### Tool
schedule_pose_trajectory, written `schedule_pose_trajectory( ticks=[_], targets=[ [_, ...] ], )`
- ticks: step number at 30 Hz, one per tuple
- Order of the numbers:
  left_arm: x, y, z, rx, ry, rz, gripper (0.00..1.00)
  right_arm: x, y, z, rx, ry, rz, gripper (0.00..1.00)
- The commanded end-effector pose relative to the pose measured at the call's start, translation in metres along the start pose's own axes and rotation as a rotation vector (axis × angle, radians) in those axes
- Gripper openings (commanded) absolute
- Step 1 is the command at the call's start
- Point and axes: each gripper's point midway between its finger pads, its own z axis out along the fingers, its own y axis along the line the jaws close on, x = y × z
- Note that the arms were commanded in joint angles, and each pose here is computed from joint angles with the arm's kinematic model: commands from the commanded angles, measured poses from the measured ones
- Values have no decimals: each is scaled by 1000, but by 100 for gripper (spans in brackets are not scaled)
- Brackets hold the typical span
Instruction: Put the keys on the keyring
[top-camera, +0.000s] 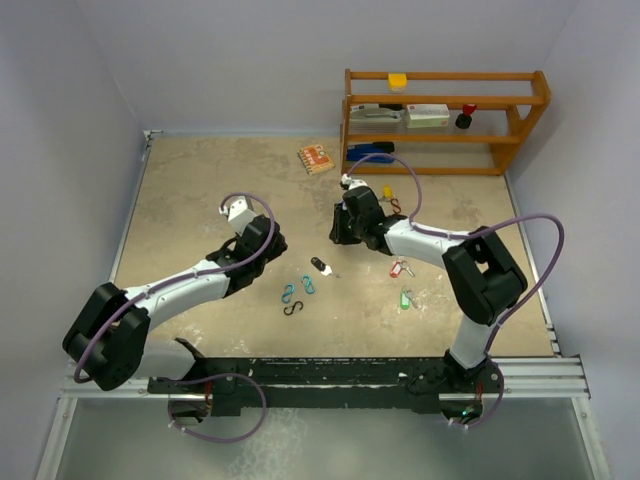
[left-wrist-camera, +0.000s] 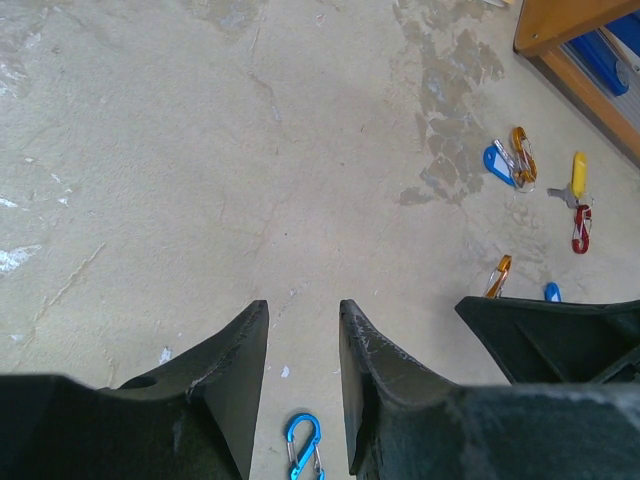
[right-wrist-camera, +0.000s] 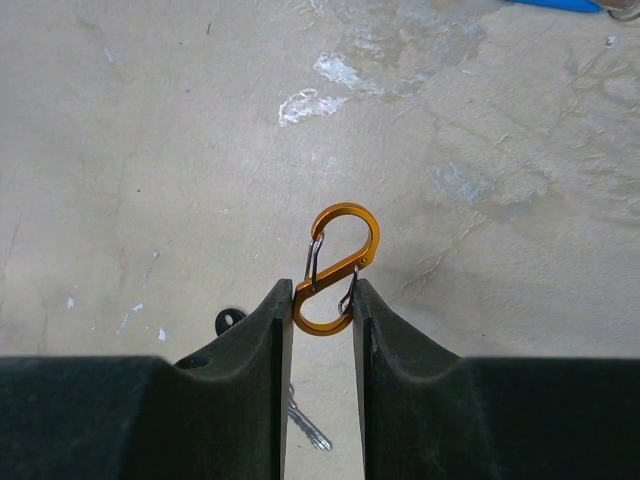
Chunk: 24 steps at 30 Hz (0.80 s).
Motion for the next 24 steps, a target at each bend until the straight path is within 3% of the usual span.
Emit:
schedule_pose_trajectory(
  ticks=[1,12,19,24],
  targets=[
    [-20,-14,-3,31,-52,-8,31,-13,-1,0,54,-13,-56,16],
    [-21,-12,-4,24,-55,-2,31,-16,13,23,50,26,-56,21],
    [-23,-8,-6,15,-62,3,31,-21,38,32,12,23,-61,35],
    [-28,-4,-9,6,-74,4,31,-21,57,38,-12,25,-39,52]
  ],
)
